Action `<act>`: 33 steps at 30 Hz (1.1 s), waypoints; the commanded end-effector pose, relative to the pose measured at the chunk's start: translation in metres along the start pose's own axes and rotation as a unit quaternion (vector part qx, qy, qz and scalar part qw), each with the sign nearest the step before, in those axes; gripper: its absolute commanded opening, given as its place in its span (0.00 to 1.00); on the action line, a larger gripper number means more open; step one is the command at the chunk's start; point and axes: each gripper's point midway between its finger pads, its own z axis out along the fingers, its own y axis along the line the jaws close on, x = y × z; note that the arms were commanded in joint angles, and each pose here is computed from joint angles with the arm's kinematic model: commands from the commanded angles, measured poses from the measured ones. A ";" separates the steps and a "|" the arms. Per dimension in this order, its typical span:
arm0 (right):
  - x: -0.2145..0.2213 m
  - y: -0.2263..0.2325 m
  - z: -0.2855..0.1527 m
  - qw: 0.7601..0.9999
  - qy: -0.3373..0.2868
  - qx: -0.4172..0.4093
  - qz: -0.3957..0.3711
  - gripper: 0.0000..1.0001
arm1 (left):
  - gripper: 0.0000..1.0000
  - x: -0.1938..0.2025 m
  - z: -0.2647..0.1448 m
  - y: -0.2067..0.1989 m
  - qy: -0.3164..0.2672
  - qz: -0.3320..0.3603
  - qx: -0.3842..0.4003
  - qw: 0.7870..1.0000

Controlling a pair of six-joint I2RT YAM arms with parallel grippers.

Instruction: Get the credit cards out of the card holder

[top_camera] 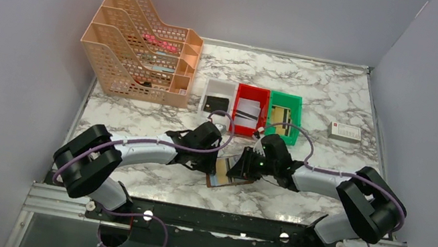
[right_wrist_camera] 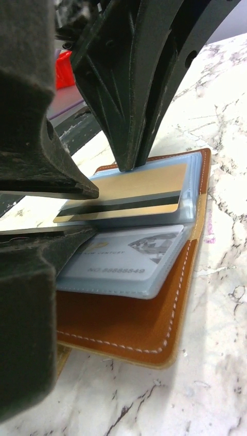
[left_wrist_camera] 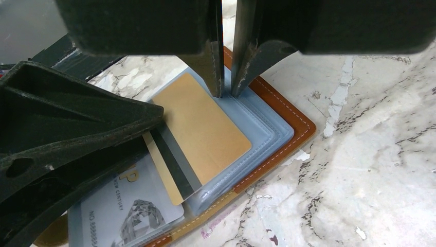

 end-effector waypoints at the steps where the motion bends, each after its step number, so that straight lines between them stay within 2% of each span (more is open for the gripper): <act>1: -0.002 0.008 -0.006 1.000 -0.009 -0.024 0.005 0.27 | 0.15 0.015 0.008 0.029 0.021 0.010 -0.060 0.998; 7: -0.006 0.011 -0.011 0.999 -0.017 -0.043 0.014 0.22 | 0.15 0.015 0.008 0.031 0.021 0.010 -0.067 0.997; 10: -0.007 0.012 -0.014 0.998 -0.021 -0.057 0.020 0.15 | 0.15 0.015 0.008 0.032 0.023 0.012 -0.069 0.997; 16: -0.005 0.009 -0.016 0.997 -0.019 -0.064 0.026 0.09 | 0.15 0.014 0.010 0.032 0.025 0.016 -0.073 0.997; 33: -0.021 -0.023 -0.039 0.997 -0.071 0.031 0.017 0.05 | 0.14 0.011 0.011 0.035 0.026 0.022 -0.087 0.996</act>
